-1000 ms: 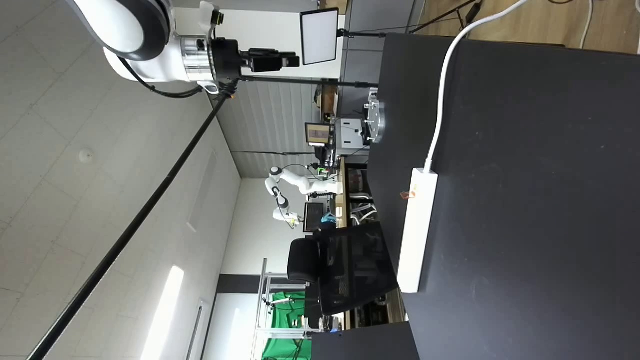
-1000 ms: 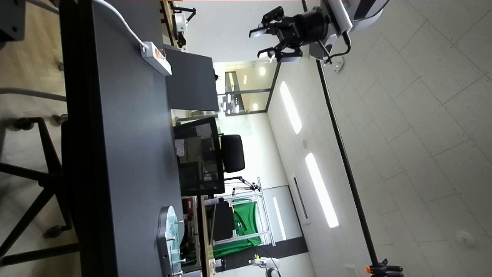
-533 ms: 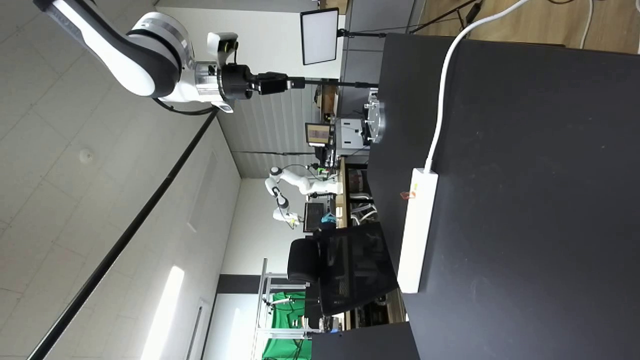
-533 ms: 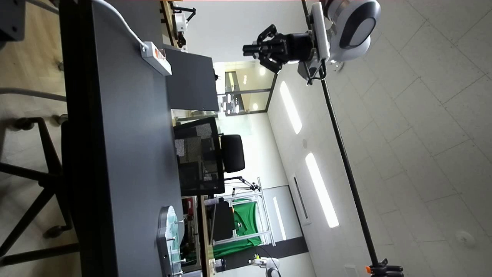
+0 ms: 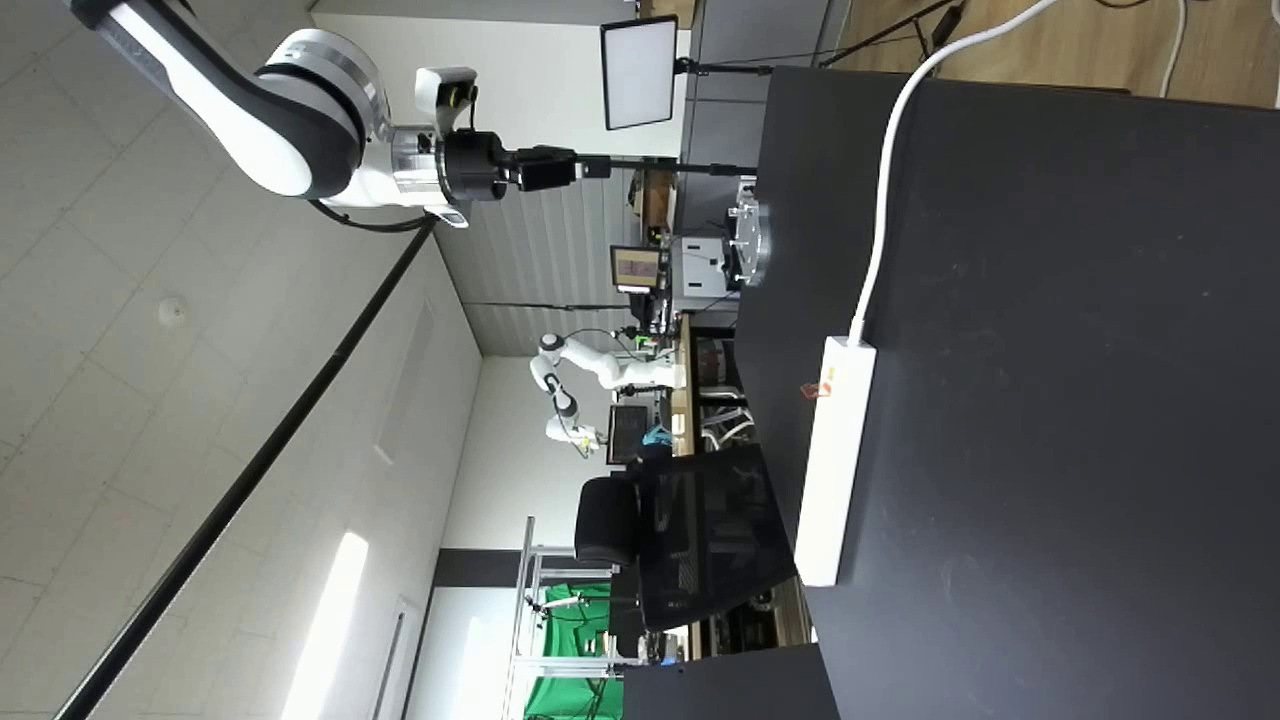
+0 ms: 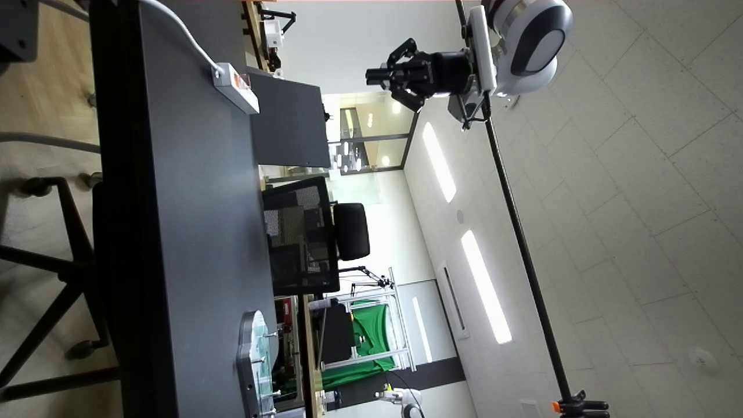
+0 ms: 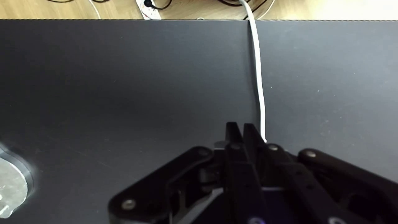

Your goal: Turn on the adapter

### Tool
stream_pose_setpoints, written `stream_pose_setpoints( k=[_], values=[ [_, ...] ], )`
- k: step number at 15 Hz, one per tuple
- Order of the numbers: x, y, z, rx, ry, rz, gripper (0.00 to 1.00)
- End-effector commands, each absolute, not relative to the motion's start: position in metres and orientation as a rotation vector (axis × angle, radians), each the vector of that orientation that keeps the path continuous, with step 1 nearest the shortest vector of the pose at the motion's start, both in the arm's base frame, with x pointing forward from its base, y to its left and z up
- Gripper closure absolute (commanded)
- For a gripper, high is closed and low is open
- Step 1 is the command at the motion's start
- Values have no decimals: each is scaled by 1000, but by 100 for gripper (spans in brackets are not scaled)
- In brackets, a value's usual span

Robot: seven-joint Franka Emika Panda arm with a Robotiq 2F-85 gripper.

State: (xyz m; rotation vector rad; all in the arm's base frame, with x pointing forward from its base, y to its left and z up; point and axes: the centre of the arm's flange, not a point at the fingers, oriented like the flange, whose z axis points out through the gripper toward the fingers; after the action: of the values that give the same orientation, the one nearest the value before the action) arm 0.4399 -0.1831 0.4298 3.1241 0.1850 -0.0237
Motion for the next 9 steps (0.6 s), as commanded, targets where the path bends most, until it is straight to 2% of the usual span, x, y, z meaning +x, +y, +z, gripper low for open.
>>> stream_pose_setpoints(
  k=[1,4,5,9],
  values=[
    [440,-183,430,3125,185,-23,89],
    [440,-183,430,3126,185,-23,89],
    [440,-183,430,3126,185,-23,97],
    [493,-162,412,3132,202,181,100]
  ],
)
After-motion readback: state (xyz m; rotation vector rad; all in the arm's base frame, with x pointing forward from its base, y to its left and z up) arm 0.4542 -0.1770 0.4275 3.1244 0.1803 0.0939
